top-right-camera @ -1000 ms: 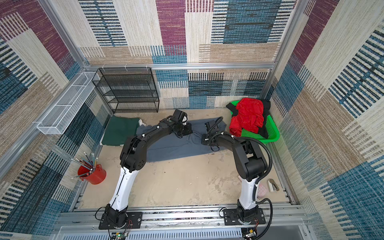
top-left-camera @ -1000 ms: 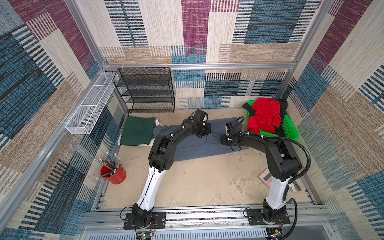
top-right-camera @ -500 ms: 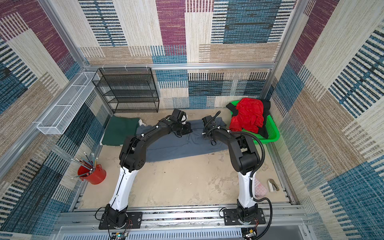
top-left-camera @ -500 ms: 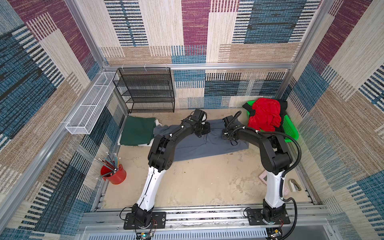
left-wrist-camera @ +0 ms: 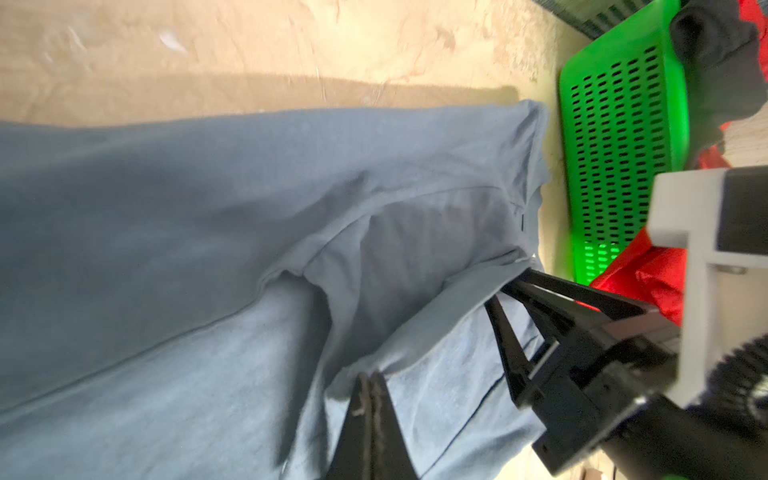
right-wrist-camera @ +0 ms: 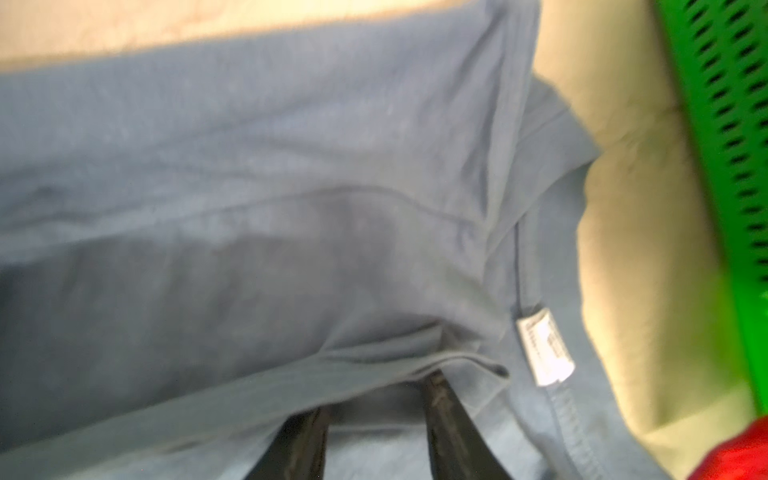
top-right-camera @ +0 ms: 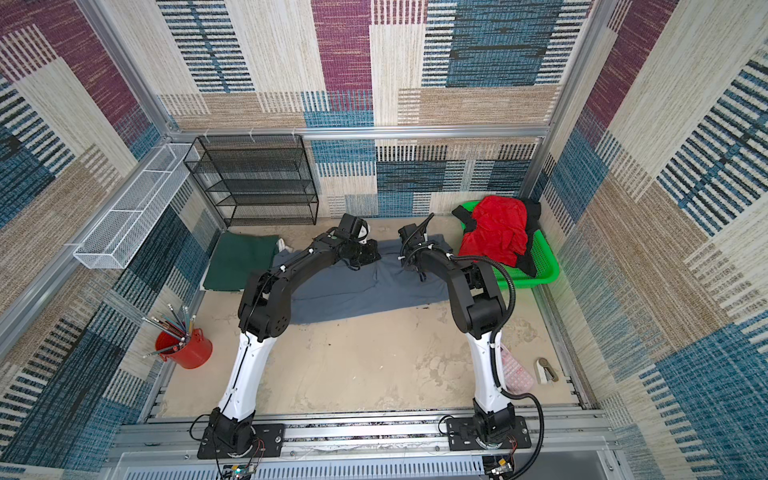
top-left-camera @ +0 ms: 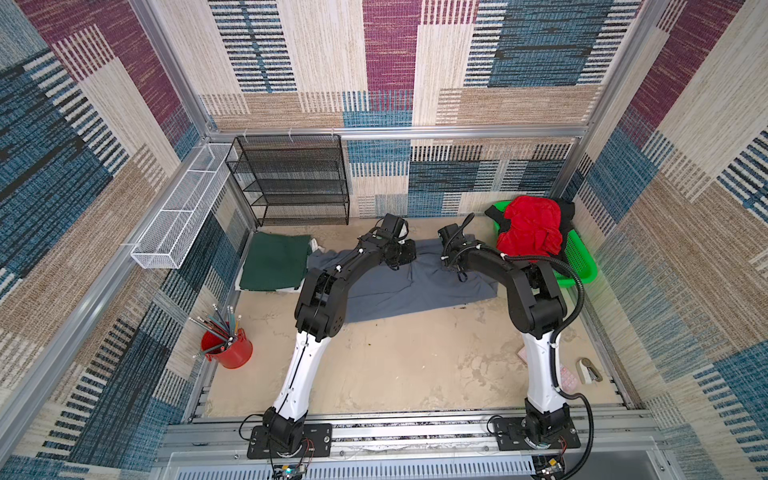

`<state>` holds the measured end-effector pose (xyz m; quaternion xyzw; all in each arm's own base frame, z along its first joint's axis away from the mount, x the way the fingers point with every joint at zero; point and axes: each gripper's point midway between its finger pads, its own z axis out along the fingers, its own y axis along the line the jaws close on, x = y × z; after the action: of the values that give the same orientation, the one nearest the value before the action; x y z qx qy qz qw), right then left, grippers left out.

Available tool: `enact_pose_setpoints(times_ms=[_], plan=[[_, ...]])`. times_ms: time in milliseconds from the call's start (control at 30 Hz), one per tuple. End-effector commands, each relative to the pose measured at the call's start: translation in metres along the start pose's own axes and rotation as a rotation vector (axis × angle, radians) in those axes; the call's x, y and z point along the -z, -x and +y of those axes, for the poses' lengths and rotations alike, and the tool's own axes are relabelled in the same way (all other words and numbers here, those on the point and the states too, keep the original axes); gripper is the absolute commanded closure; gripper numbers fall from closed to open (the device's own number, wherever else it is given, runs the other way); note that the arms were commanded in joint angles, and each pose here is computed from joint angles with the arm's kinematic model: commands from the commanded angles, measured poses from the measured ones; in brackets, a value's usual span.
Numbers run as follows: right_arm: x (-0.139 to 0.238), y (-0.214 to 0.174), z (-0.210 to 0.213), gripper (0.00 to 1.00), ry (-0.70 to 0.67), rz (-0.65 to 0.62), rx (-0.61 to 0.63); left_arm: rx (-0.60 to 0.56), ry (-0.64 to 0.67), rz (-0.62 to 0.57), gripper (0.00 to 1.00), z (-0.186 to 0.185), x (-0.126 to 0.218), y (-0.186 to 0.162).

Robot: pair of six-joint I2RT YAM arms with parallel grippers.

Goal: Fold and stack the t-shirts

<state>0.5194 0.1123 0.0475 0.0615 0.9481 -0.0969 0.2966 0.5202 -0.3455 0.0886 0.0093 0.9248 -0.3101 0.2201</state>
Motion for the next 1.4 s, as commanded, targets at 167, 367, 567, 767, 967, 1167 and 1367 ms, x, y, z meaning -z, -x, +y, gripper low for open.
enact_pose_setpoints(times_ms=[167,367,567,767,967,1167,1367], plan=[[-0.003,0.019,-0.003,0.59,-0.049,-0.06,0.036,-0.02,0.0,0.007,1.0,0.0,-0.004,0.005],[-0.009,0.03,0.002,0.6,-0.051,-0.084,0.057,-0.014,0.004,0.006,1.0,0.002,-0.004,0.005],[-0.02,0.035,0.011,0.64,-0.036,-0.088,0.075,-0.01,0.017,0.012,1.0,0.007,-0.004,0.002],[-0.024,0.047,0.017,0.65,-0.038,-0.112,0.08,0.003,0.038,0.011,1.0,0.015,-0.002,-0.002],[-0.022,0.065,0.009,0.67,-0.111,-0.144,0.078,0.002,0.054,0.02,1.0,0.022,-0.002,-0.004],[-0.013,0.08,0.012,0.75,-0.094,-0.183,0.071,0.014,0.046,0.02,1.0,0.024,-0.005,-0.003],[0.009,0.093,0.006,0.36,-0.087,-0.199,0.036,0.004,0.052,0.018,0.66,0.023,0.002,0.0]])
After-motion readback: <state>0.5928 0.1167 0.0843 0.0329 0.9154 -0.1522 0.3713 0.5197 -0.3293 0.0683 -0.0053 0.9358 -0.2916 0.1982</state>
